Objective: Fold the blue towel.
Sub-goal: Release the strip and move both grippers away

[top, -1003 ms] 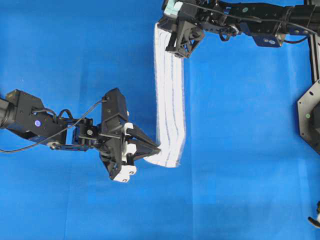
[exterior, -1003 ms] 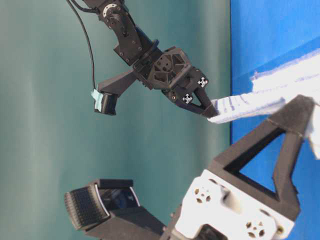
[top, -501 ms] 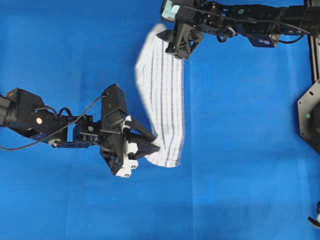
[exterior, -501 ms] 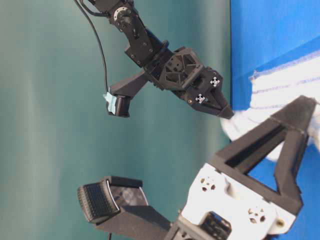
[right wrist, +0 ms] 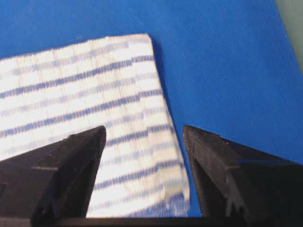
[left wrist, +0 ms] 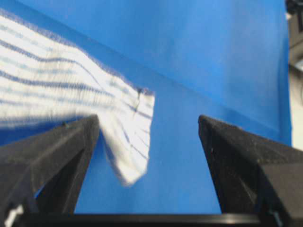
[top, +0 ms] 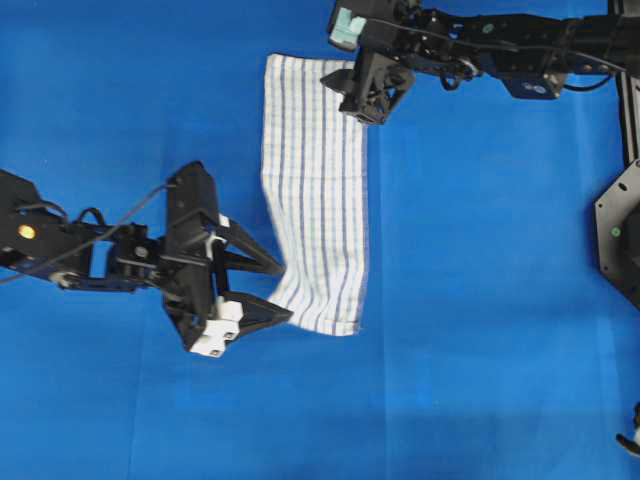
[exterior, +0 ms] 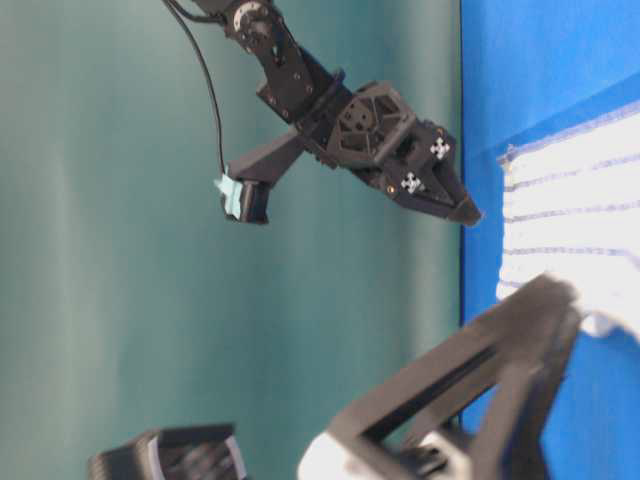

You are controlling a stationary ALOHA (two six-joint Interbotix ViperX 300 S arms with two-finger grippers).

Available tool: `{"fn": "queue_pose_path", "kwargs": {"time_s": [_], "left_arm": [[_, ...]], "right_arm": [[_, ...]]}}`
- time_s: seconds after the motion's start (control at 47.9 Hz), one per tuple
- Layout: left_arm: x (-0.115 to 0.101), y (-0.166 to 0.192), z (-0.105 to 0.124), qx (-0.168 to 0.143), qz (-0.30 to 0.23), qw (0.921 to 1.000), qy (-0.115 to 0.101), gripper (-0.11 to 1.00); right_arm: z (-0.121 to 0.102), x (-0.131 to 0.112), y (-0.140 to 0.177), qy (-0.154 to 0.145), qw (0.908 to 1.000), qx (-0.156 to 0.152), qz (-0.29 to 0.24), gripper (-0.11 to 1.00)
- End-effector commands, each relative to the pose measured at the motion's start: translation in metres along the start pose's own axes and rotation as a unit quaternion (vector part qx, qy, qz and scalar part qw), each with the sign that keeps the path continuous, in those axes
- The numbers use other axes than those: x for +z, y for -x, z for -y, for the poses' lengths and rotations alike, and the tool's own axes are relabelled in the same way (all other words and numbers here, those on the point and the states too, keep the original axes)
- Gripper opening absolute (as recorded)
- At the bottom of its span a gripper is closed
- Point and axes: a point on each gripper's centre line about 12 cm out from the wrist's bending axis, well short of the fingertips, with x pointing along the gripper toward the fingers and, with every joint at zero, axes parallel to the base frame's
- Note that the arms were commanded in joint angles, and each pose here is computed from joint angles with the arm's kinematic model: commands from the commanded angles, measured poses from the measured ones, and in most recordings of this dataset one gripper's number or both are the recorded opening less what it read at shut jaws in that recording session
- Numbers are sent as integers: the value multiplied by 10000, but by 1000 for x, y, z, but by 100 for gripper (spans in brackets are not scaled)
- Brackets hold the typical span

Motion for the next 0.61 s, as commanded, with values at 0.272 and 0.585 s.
{"fn": "queue_pose_path", "kwargs": {"time_s": [0.272, 0.585], "left_arm": [[31, 44, -20, 117, 432, 9985, -310, 78], [42, 72, -43, 398, 661, 9933, -860, 78]], "right_arm": [[-1, 5, 50, -140, 9992, 7, 383, 76], [-23, -23, 93, -122, 9983, 270, 508, 76]]}}
